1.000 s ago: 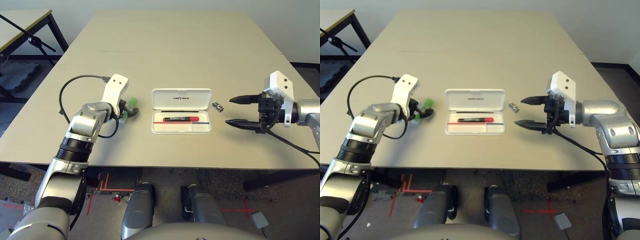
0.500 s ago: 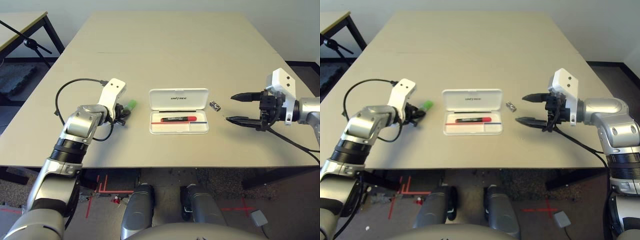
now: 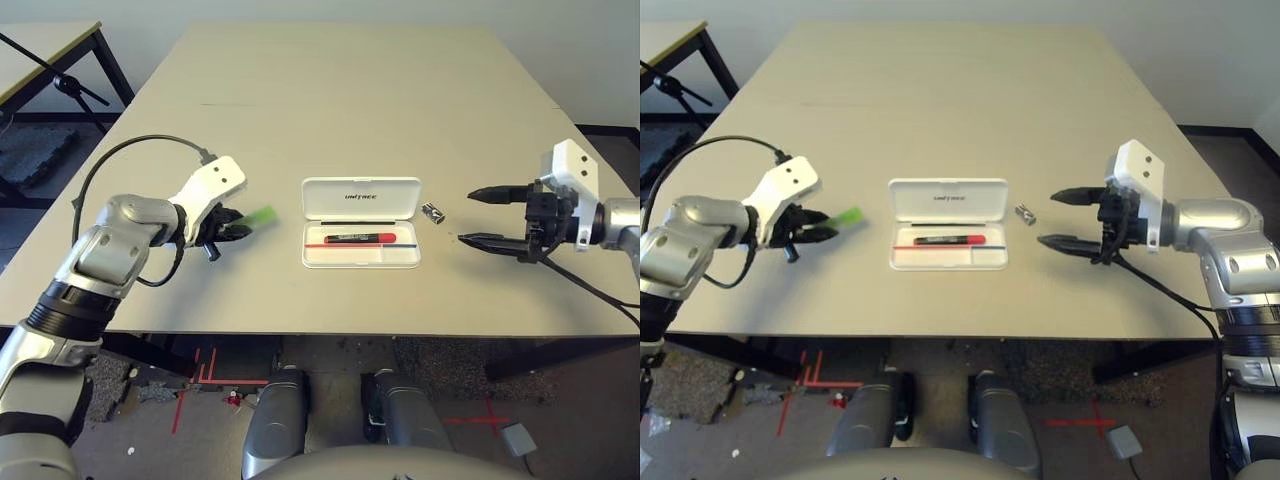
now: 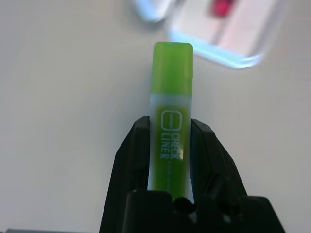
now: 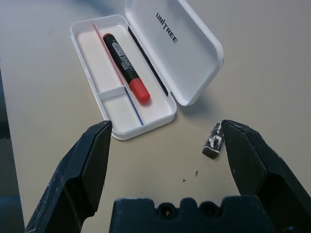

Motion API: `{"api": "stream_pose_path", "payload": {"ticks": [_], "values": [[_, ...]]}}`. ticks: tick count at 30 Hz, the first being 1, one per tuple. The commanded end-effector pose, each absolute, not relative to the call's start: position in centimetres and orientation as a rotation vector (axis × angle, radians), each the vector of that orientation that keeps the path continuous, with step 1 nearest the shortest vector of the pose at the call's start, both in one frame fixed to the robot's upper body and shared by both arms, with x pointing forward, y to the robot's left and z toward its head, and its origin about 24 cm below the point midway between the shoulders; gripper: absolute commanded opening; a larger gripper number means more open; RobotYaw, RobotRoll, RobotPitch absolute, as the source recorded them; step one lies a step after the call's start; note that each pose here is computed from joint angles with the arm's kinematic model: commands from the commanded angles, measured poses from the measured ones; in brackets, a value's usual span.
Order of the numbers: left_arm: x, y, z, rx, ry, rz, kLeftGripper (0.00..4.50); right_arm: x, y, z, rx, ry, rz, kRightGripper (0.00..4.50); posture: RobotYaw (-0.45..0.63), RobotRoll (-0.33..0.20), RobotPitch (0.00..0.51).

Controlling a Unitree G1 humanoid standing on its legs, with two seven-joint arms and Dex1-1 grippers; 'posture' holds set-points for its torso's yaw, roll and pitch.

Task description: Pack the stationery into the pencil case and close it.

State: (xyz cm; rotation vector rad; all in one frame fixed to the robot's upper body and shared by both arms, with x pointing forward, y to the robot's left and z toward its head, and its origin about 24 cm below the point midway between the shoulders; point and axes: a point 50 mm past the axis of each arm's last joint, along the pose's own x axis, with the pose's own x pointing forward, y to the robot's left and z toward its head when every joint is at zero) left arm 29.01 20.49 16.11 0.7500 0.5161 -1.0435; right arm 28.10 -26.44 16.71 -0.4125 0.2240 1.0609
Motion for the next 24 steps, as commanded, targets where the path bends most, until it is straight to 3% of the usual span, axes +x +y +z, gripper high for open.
{"api": "stream_pose_path", "payload": {"ticks": [1, 11, 24], "values": [[28.8, 17.6, 16.0, 0.757, 0.477, -1.174, 1.09, 27.8, -26.9, 16.8, -0.412, 0.213, 1.049, 4.50, 0.22, 0.000, 0.086], [29.9, 12.1, 14.7, 0.757, 0.387, -1.333, 1.09, 27.1, -27.1, 16.6, -0.408, 0.214, 1.033, 4.50, 0.18, 0.000, 0.088], [30.8, 10.8, 13.2, 0.790, 0.388, -1.376, 1.09, 26.0, -27.6, 16.7, -0.404, 0.217, 0.988, 4.50, 0.13, 0.000, 0.094]]}}
